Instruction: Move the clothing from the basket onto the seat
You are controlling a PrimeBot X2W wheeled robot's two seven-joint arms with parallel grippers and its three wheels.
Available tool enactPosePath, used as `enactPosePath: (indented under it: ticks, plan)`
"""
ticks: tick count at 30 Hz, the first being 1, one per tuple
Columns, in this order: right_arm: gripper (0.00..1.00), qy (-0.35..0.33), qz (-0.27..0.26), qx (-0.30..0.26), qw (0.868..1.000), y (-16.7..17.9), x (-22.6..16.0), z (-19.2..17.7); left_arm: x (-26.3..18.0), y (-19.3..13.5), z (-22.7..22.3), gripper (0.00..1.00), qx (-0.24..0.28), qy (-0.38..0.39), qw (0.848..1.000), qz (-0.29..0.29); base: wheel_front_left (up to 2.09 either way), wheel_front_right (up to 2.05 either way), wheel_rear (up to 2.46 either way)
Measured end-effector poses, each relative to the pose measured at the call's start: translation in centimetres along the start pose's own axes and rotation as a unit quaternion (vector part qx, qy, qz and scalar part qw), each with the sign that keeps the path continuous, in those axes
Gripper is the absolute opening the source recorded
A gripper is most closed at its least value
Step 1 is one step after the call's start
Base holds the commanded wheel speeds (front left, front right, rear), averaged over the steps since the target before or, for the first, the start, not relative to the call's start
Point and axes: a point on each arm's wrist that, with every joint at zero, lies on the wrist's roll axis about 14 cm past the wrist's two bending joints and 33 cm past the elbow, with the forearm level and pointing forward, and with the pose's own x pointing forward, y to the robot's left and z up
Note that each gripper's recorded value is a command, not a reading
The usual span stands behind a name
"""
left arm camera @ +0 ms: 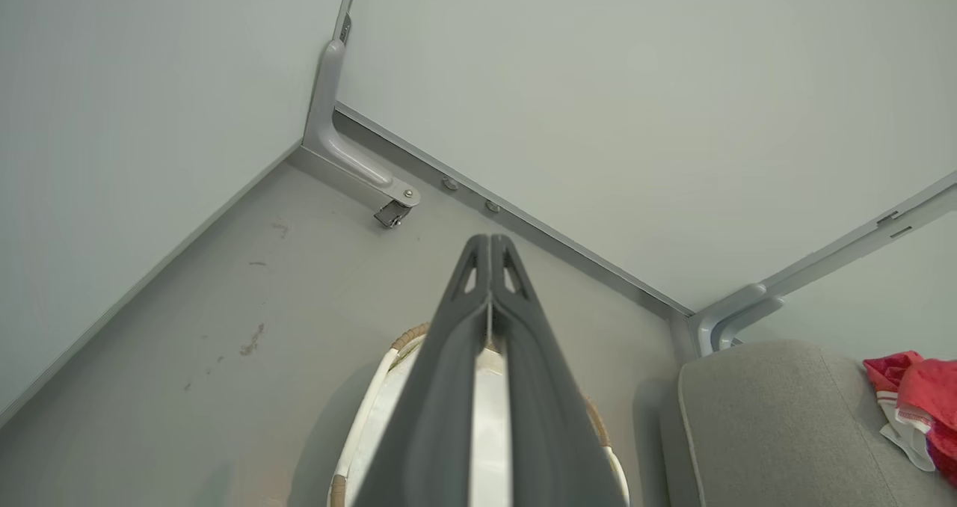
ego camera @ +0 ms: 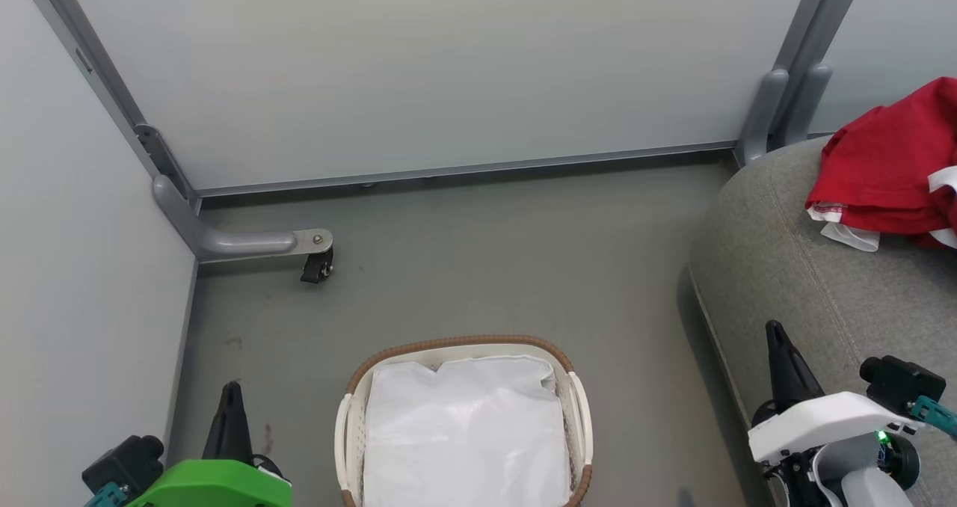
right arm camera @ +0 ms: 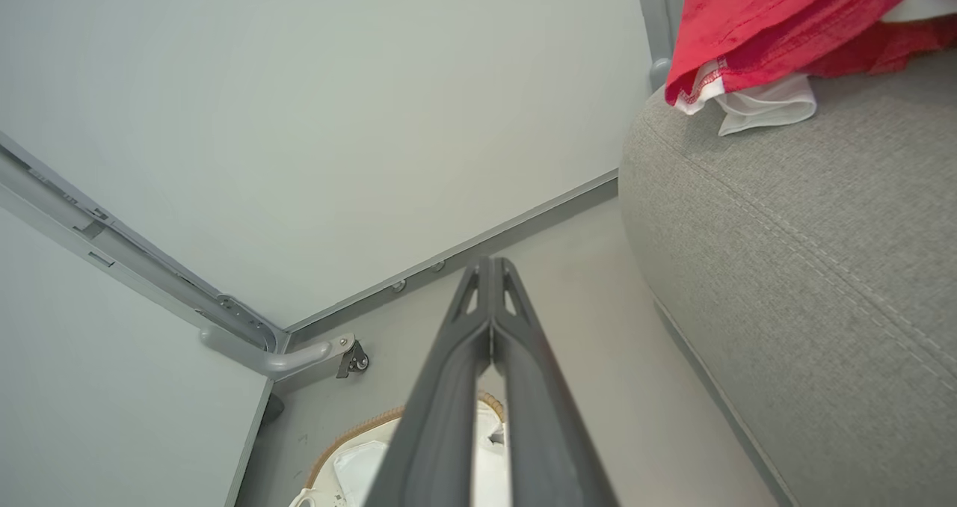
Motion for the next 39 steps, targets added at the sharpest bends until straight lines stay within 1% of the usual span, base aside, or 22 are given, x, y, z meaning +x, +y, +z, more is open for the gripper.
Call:
enactPosePath:
  ticks: [7,16,26,39]
  plan:
    - [0.0,0.0,-0.008,0.053,0.999,-0.2,0.0,0.2,0.2,0.0,0.4,0.0,-0.046,0.0,0.999,0.003,0.0,0.0,0.0]
    - [0.0,0.0,-0.014,0.115,0.993,-0.5,0.0,0.5,0.6,-0.2,1.0,0.0,-0.103,-0.003,0.995,0.001,0.0,0.0,0.0]
    - [0.0,0.001,-0.017,0.178,0.984,-0.6,0.0,0.7,0.9,-0.4,1.6,0.0,-0.161,-0.005,0.987,-0.002,0.0,0.0,0.0]
    - [0.0,0.001,-0.017,0.251,0.968,-0.6,-0.1,1.0,1.3,-0.9,2.5,0.0,-0.226,-0.008,0.974,-0.012,0.0,0.0,0.0]
